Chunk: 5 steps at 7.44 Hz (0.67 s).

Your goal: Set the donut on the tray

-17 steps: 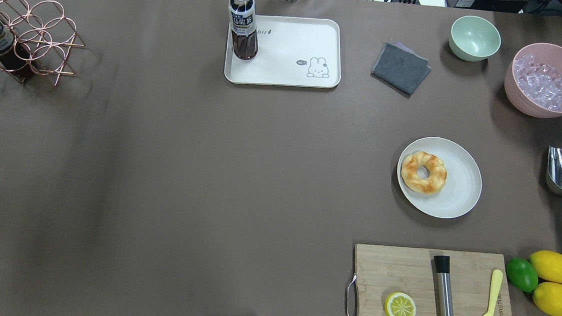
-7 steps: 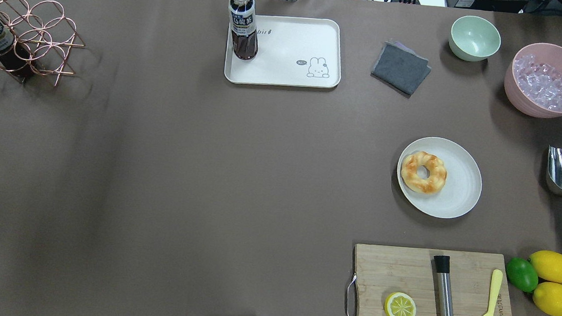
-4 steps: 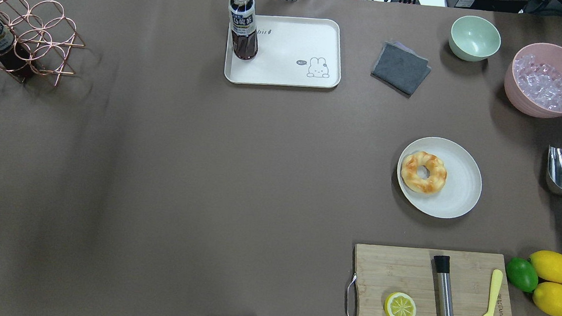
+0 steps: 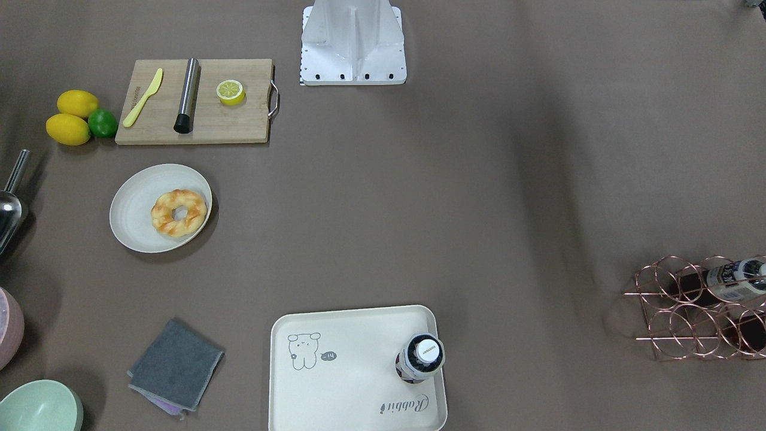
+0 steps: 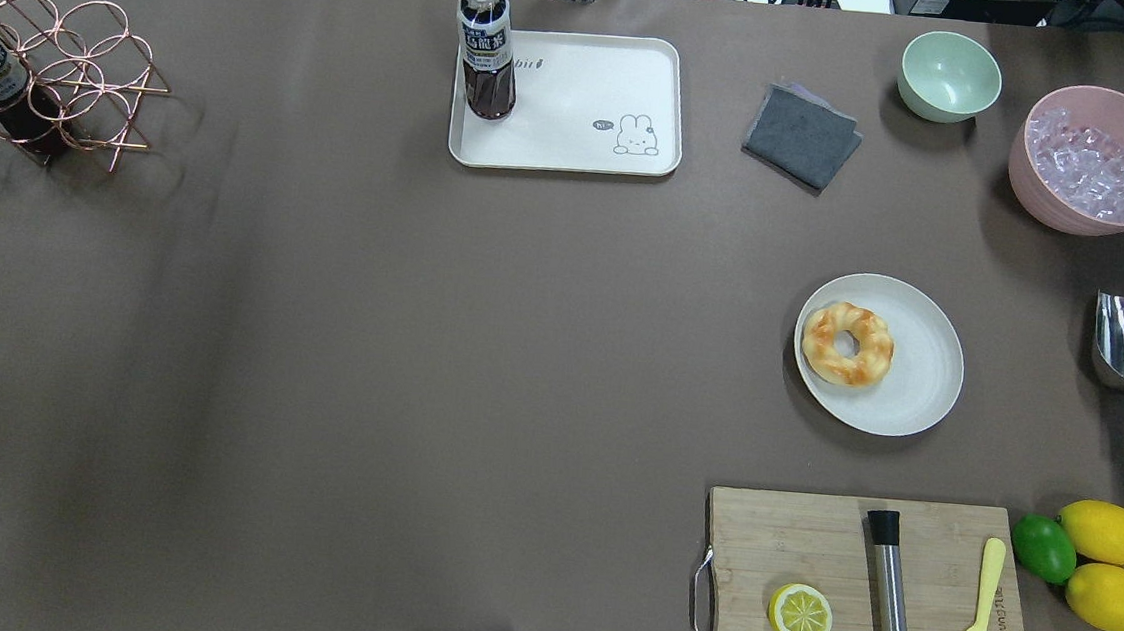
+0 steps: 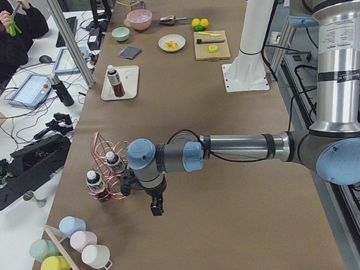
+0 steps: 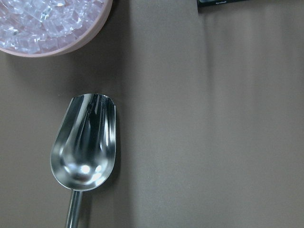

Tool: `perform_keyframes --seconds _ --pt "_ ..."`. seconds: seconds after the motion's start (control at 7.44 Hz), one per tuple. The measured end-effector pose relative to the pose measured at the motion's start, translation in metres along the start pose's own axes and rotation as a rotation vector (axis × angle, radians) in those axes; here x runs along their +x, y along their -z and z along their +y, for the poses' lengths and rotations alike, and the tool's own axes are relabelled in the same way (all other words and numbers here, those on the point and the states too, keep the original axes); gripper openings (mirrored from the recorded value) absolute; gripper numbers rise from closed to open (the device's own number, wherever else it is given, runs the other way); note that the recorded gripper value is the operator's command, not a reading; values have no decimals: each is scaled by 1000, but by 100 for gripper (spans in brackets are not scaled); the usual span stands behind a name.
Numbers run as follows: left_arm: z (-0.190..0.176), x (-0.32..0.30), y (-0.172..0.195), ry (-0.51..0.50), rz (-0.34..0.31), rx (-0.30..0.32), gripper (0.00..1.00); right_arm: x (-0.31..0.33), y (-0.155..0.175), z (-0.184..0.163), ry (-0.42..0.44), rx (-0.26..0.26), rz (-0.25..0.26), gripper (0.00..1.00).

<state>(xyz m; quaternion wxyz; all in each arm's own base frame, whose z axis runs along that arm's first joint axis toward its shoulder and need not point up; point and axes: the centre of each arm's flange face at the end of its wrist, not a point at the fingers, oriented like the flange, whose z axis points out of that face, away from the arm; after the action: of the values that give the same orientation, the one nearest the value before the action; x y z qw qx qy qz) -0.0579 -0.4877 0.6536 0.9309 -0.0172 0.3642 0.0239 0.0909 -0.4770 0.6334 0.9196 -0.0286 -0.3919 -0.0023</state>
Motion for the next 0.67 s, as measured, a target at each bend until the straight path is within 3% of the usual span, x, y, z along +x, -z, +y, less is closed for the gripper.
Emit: perform_keyframes --seconds 0.67 --pt "0 0 0 -1 0 0 98 -1 2 0 -4 4 3 100"
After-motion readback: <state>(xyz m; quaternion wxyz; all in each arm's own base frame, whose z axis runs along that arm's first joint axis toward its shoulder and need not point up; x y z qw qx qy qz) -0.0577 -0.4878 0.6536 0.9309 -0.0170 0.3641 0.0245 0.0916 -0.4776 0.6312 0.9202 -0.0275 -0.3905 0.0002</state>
